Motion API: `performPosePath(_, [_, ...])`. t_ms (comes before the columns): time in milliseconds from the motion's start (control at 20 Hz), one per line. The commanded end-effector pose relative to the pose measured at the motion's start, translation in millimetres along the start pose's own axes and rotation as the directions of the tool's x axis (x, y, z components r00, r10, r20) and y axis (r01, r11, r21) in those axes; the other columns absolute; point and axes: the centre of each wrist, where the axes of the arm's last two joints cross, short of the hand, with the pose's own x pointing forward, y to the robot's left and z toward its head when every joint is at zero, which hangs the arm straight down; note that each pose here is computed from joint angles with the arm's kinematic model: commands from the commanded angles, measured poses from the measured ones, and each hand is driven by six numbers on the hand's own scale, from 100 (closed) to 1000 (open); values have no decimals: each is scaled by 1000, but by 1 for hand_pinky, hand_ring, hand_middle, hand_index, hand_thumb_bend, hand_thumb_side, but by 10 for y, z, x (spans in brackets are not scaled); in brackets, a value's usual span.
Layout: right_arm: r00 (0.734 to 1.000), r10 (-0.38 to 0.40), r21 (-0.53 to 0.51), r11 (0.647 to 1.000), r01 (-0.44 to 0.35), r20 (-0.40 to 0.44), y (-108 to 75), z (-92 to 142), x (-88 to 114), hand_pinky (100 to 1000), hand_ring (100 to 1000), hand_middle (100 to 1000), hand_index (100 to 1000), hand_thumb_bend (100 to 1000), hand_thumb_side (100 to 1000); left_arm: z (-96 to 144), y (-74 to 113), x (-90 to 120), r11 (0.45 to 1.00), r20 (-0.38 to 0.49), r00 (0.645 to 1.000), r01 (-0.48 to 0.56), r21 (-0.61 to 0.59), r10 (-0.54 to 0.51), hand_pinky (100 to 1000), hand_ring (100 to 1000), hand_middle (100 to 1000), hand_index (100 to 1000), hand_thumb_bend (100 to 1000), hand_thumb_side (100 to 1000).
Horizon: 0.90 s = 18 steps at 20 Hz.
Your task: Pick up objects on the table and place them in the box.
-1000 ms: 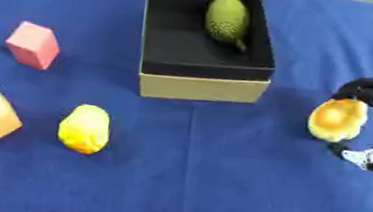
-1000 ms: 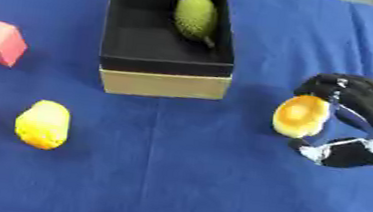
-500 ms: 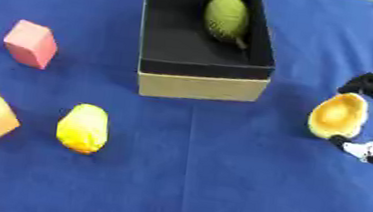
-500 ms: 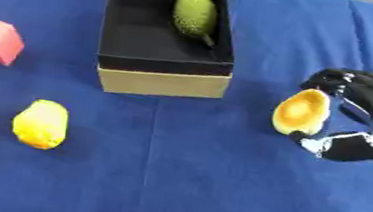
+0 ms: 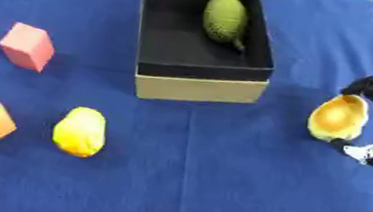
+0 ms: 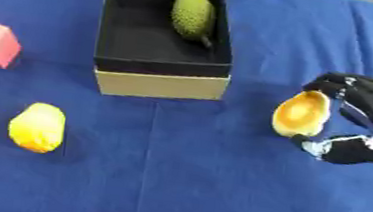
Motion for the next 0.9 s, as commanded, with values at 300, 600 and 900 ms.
performPosePath(300, [997, 72, -35, 997, -73, -30, -83, 0, -5, 864, 874, 788, 853, 450, 641, -34, 2, 43, 1000, 16, 1000, 5, -12, -4, 856, 701, 626, 839, 100, 666])
performPosePath(600, [998, 54, -95, 994, -58, -40, -66, -6, 10, 830, 820, 739, 806, 452, 686, -29, -11, 42, 1000, 11, 1000, 1, -16, -1, 857, 702, 627, 840, 100, 664])
performPosePath(900, [997, 63, -121, 990, -69, -52, -27, -8, 32, 829, 808, 726, 794, 449, 743, -30, -18, 43, 1000, 13, 1000, -2, -22, 3, 859, 703, 627, 840, 100, 663])
